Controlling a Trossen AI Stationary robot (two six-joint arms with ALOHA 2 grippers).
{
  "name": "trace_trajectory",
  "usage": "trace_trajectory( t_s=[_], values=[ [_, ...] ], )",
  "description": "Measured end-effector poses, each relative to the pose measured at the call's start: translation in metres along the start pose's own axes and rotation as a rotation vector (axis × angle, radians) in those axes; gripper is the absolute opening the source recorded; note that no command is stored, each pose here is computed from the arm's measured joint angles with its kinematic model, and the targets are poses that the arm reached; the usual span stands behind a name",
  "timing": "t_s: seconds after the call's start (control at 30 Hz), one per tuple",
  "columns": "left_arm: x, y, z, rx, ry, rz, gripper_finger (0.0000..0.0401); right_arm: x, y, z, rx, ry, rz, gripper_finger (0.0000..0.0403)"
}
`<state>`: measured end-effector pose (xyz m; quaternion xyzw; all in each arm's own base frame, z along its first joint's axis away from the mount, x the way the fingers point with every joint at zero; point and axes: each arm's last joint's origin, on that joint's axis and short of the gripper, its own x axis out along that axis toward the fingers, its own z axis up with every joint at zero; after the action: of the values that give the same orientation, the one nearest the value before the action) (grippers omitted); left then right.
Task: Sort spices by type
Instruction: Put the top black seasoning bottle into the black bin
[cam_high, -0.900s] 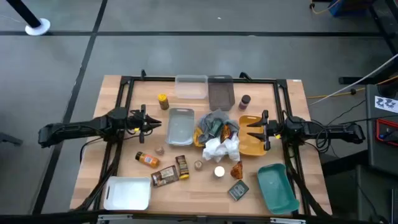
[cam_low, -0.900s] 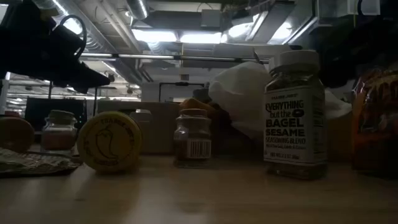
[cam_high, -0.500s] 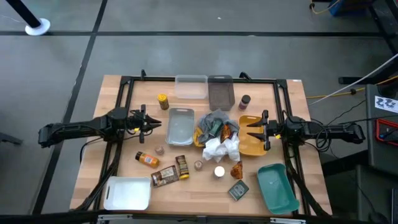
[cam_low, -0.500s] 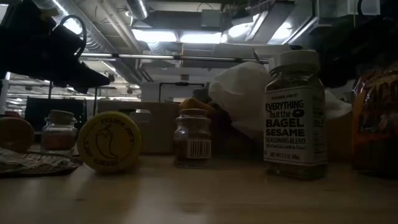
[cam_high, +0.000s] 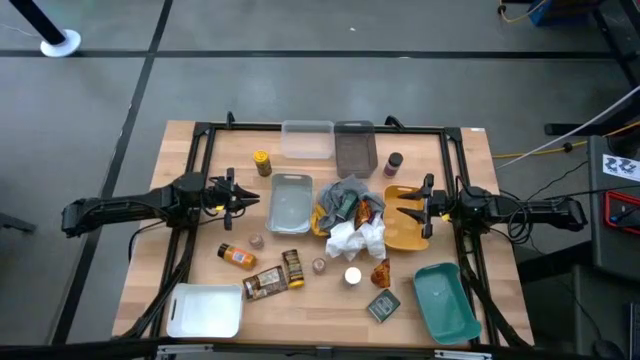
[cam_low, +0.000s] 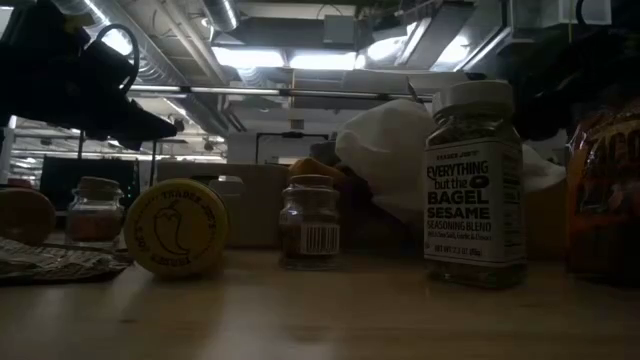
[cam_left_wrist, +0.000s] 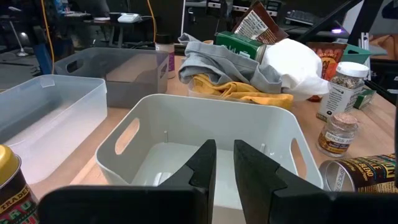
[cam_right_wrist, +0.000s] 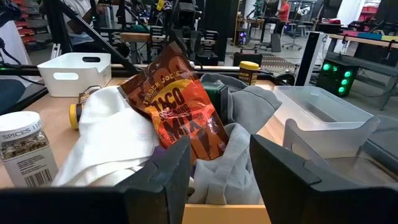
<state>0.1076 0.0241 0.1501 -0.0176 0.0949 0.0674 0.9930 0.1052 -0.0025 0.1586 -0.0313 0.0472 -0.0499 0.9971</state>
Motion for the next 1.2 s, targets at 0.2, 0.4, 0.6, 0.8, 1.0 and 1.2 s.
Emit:
trace_trajectory(
  t_s=[0.2,0.4,0.6,0.8,1.0,1.2],
  values=[
    [0.0,0.0,0.0,0.0,0.0,0.0,0.0045,0.0,0.0,-0.0001,0.0,0.001,0.0,0.0166],
    [0.0,0.0,0.0,0.0,0.0,0.0,0.0045,0.0,0.0,-0.0003,0.0,0.003,-0.001,0.0166],
    [0.0,0.0,0.0,0.0,0.0,0.0,0.0045,0.0,-0.0002,0.0006,0.001,-0.006,-0.006,0.0166],
    [0.0,0.0,0.0,0.0,0.0,0.0,0.0045,0.0,-0.0002,0.0009,0.001,-0.009,-0.006,0.0166],
    [0.0,0.0,0.0,0.0,0.0,0.0,0.0045,0.0,-0.0001,0.001,0.014,-0.011,-0.003,0.0166],
    [0.0,0.0,0.0,0.0,0.0,0.0,0.0045,0.0,0.0009,0.0018,0.155,-0.019,0.034,0.0166]
  ],
)
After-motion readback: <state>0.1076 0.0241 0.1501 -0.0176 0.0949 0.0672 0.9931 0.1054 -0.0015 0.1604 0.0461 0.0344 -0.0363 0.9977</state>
